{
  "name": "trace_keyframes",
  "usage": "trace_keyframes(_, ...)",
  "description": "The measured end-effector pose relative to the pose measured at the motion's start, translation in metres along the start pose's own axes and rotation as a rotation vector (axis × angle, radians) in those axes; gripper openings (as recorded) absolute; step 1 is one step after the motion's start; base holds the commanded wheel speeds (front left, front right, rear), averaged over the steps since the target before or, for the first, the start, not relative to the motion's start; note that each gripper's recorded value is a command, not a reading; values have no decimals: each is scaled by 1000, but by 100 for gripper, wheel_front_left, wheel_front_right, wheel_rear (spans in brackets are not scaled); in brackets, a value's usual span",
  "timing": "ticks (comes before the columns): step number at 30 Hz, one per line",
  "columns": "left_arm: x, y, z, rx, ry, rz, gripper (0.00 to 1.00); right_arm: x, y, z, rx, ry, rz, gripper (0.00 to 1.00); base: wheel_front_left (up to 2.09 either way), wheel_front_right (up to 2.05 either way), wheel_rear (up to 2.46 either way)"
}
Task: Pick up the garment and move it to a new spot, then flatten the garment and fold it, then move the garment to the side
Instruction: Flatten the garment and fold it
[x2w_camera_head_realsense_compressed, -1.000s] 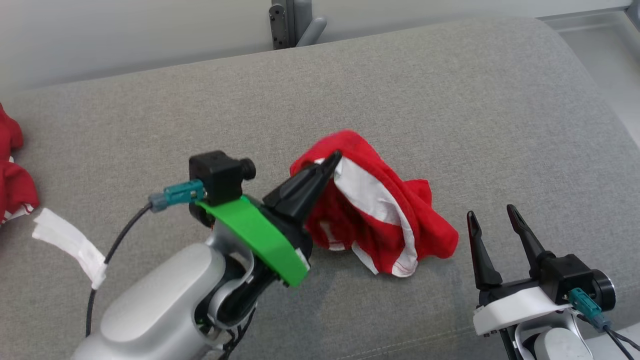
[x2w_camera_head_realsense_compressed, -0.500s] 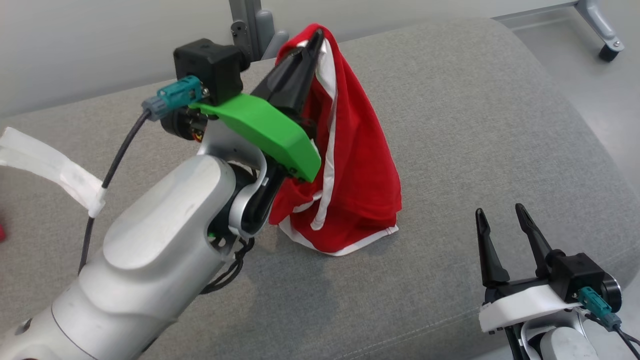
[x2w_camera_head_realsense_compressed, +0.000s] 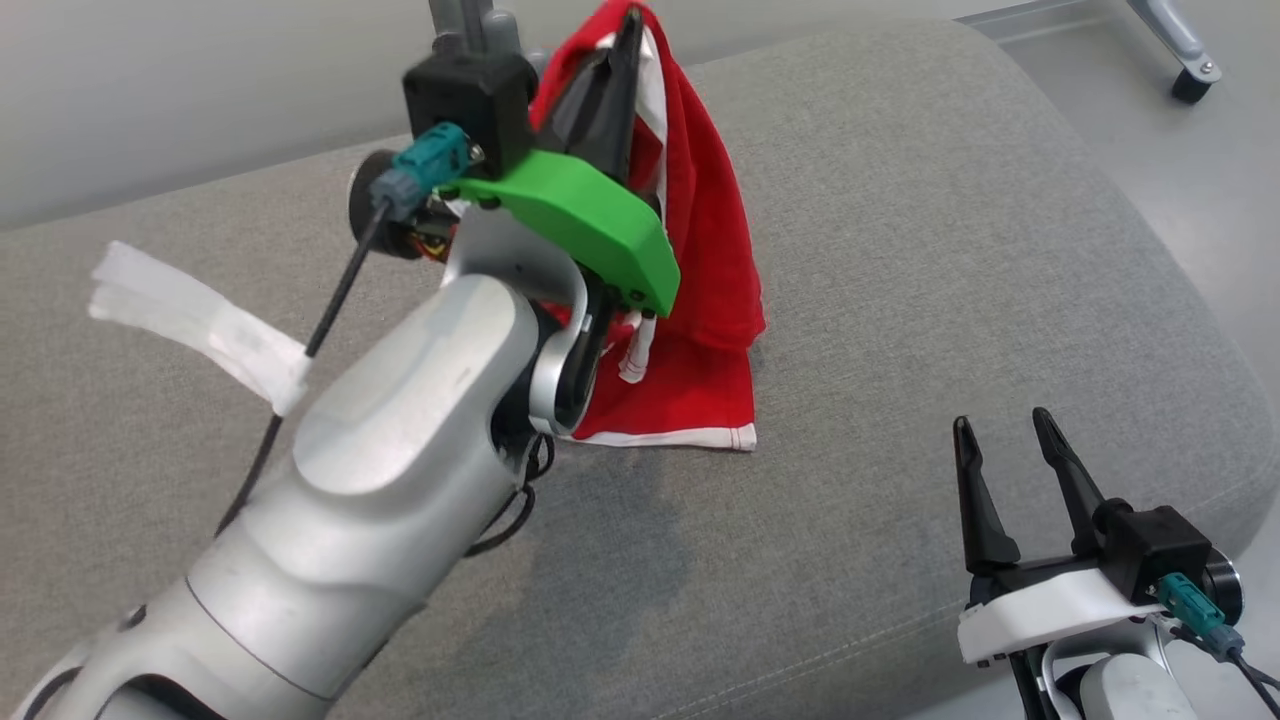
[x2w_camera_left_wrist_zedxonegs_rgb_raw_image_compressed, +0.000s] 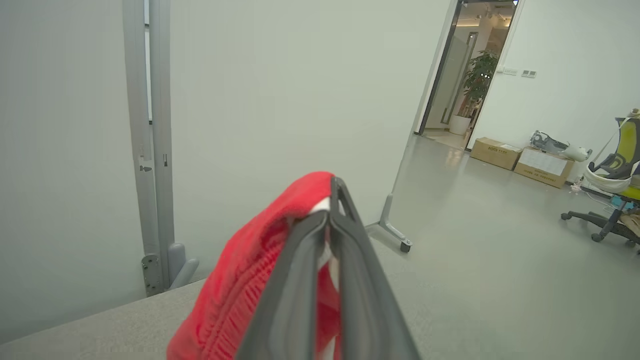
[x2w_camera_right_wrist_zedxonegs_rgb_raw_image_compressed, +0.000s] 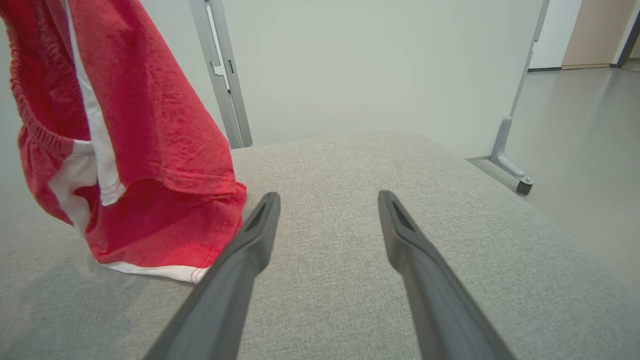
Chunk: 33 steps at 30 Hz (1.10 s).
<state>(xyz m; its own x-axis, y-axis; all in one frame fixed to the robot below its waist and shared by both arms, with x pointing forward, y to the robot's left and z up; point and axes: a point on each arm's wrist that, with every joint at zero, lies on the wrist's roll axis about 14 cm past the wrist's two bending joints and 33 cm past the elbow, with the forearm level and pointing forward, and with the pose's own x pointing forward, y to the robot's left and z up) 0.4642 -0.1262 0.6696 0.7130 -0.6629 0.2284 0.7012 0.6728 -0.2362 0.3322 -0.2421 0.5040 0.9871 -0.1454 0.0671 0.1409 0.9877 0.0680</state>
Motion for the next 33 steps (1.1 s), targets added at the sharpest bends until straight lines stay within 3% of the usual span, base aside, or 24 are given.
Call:
trace_keyframes(7, -46, 52, -79, -31, 204, 143, 0, 7, 14, -7, 8, 17, 44, 100, 0, 0, 0)
trace_keyframes(15, -180, 109, -186, -121, 522, 350, 0, 13, 36, -14, 8, 34, 112, 100, 0, 0, 0)
trace_keyframes(22, -273, 104, -227, -230, 672, 437, 0, 15, 54, -19, 10, 46, 167, 100, 0, 0, 0)
trace_keyframes(30, -302, 99, -229, -299, 671, 496, 0, 16, 69, -21, 2, 51, 216, 100, 0, 0, 0)
trace_keyframes(31, -303, 98, -228, -300, 670, 496, 9, 16, 71, -21, 2, 51, 222, 100, 0, 0, 0)
trace_keyframes(32, -303, 98, -228, -301, 665, 497, 44, 16, 72, -21, 3, 51, 226, 100, 0, 0, 0)
trace_keyframes(33, -302, 97, -226, -304, 658, 496, 96, 16, 73, -21, 3, 51, 229, 100, 0, 0, 0)
